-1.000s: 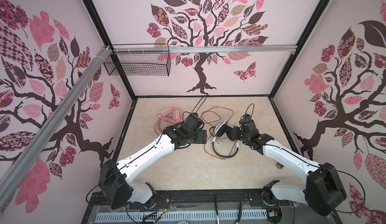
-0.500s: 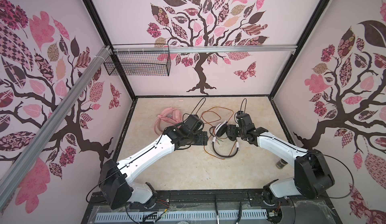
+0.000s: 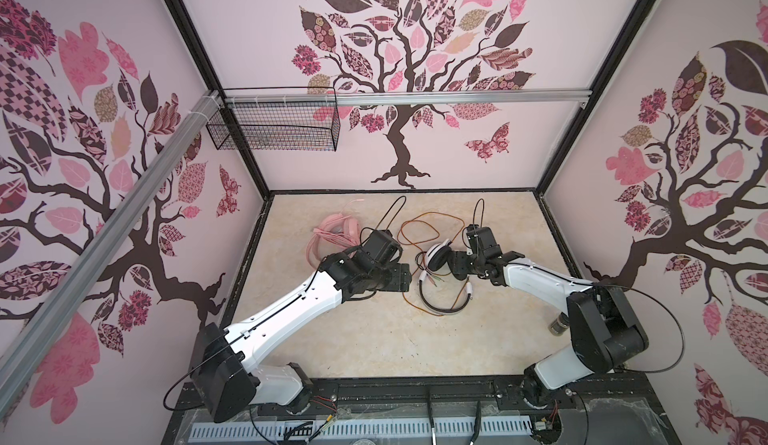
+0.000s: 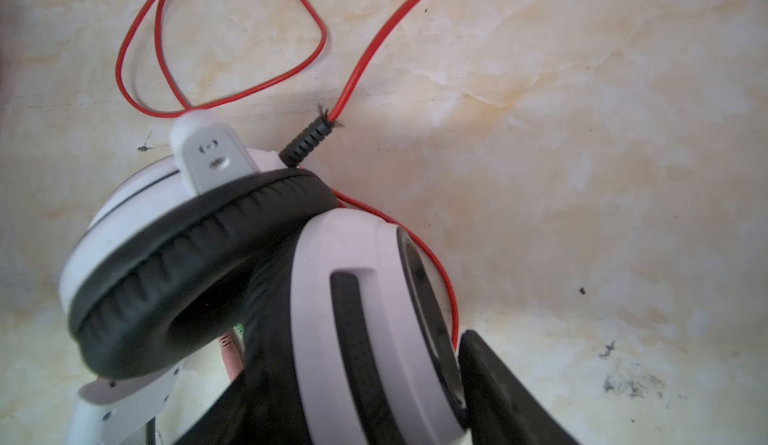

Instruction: Wrap the headphones

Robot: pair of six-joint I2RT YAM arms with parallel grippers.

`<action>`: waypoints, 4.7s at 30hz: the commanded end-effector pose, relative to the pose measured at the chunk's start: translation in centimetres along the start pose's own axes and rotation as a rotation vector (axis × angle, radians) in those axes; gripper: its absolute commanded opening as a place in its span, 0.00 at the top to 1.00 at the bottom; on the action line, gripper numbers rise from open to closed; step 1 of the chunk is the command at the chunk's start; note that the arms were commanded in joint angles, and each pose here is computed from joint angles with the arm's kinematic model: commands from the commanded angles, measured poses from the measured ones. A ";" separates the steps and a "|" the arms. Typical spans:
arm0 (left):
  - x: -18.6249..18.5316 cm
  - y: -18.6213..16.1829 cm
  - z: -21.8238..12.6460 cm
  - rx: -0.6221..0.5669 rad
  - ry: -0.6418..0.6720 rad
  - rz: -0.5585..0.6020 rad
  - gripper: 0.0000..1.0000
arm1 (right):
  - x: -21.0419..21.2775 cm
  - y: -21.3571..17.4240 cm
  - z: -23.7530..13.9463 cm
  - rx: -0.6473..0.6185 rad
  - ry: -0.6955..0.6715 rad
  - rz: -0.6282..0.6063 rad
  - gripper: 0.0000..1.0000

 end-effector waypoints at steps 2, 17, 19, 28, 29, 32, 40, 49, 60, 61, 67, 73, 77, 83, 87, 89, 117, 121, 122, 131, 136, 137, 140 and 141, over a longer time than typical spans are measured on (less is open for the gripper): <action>0.1 -0.6 0.0 0.006 -0.010 -0.009 0.20 | 0.4 -0.1 -0.2 0.004 0.025 0.063 0.44; -0.6 -0.6 5.4 0.257 0.107 -0.163 0.21 | 0.8 0.6 -5.5 -0.148 -0.163 0.426 0.55; -0.7 -0.7 6.7 0.322 0.147 -0.175 0.21 | 0.9 0.5 -5.8 -0.142 -0.153 0.471 0.55; -1.2 -0.9 10.2 0.381 0.156 -0.238 0.21 | 1.3 0.8 -7.6 -0.199 -0.039 0.570 0.58; -1.3 -1.0 10.3 0.385 0.150 -0.243 0.21 | 1.3 0.9 -7.7 -0.203 -0.040 0.572 0.58; -1.5 -1.0 10.6 0.388 0.139 -0.258 0.22 | 1.4 0.9 -7.7 -0.206 -0.025 0.585 0.58; -2.2 -1.2 11.8 0.427 0.109 -0.342 0.24 | 1.5 0.9 -8.1 -0.250 0.027 0.636 0.60; -2.5 -1.1 12.8 0.438 0.086 -0.427 0.36 | 1.5 1.1 -9.3 -0.335 0.034 0.635 0.60; -2.1 -0.7 12.6 0.424 0.091 -0.418 0.64 | 2.1 0.9 -9.8 -0.353 0.058 0.634 0.62; -2.1 -0.7 12.6 0.424 0.092 -0.418 0.66 | 2.2 0.9 -9.9 -0.354 0.063 0.634 0.62; -2.1 -0.5 12.5 0.389 0.050 -0.405 0.90 | 2.2 0.8 -10.4 -0.361 0.078 0.624 0.61; -0.6 -0.5 12.7 0.382 0.042 -0.400 1.00 | 2.7 0.3 -10.5 -0.370 0.138 0.441 0.30; 0.9 -0.2 11.9 0.354 0.060 -0.354 1.00 | 1.9 0.2 -11.5 -0.389 0.127 0.287 0.14; 3.1 0.7 9.1 0.291 0.113 -0.250 1.00 | -4.2 1.1 -12.0 -0.298 0.127 0.389 0.14; 4.1 1.5 6.8 0.247 0.141 -0.191 1.00 | -7.2 0.6 -11.7 -0.298 0.097 0.453 0.14; 4.0 2.0 5.6 0.221 0.122 -0.163 1.00 | -7.4 0.2 -11.2 -0.292 0.092 0.480 0.13; 6.5 5.8 -15.6 -0.149 -0.202 -0.340 1.00 | -0.8 -7.2 -5.8 -0.095 0.578 0.245 0.34; 5.7 7.7 -17.2 -0.195 -0.299 -0.349 1.00 | 2.7 -7.8 -5.6 -0.087 0.588 0.124 0.34; 5.5 8.1 -17.7 -0.208 -0.309 -0.344 1.00 | 3.1 -7.7 -5.5 -0.088 0.587 0.113 0.34; 5.1 10.4 -20.5 -0.276 -0.314 -0.329 1.00 | 5.0 -5.8 -5.0 -0.201 0.683 -0.007 0.33; 5.7 11.7 -20.8 -0.300 -0.359 -0.359 1.00 | 6.3 -4.6 -6.7 -0.377 0.789 -0.005 0.33; 6.0 11.9 -20.8 -0.305 -0.371 -0.368 1.00 | 7.1 -4.8 -7.2 -0.430 0.822 -0.062 0.31; 6.8 12.4 -20.8 -0.313 -0.398 -0.399 1.00 | 8.9 -5.8 -8.0 -0.561 0.863 -0.247 0.26; 7.1 12.5 -20.6 -0.310 -0.404 -0.410 1.00 | 9.2 -5.8 -7.7 -0.569 0.871 -0.266 0.26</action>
Point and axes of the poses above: each gripper's point midway between its finger pads, its own z axis out along the fingers, its own x axis along the line the jaws close on, y = z × x, the point moved 4 cm from there along -z, back along the fingers, and after that the axes turned 5 degrees about z, right-handed, at the moved point
